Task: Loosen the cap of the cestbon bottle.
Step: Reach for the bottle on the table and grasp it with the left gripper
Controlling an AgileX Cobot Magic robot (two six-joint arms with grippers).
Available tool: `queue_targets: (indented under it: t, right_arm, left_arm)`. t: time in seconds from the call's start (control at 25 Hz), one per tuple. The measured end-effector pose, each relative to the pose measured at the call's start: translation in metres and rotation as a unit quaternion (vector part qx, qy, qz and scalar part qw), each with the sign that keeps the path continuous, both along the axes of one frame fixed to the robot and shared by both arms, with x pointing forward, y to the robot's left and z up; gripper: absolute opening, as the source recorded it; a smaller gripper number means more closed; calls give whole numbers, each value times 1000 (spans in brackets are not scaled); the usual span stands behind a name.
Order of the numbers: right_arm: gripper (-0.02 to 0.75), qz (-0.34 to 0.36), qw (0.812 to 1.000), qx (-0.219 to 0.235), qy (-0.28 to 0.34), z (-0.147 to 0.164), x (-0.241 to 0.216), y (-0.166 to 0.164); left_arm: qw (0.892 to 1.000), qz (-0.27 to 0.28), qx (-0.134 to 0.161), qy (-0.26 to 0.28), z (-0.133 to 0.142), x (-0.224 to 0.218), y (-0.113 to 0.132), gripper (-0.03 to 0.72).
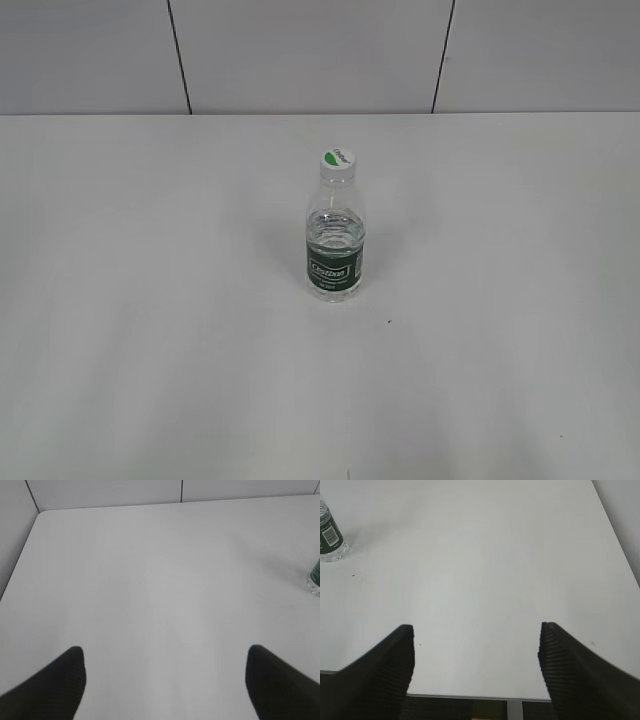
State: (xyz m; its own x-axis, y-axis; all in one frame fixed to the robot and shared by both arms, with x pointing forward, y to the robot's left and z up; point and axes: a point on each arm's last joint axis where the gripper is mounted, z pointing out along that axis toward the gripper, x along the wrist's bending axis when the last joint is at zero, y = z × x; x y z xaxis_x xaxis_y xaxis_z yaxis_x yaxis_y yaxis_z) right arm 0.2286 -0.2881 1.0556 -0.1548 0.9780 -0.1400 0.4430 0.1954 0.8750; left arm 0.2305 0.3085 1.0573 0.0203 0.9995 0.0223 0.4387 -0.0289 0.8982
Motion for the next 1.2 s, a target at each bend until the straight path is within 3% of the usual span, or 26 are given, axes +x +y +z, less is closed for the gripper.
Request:
queue_targets:
  t: [1.2]
  right_arm:
    - [589, 0, 1000, 0, 0, 0, 0, 0]
  left_arm:
    - [1000, 0, 0, 0, 0, 0, 0, 589]
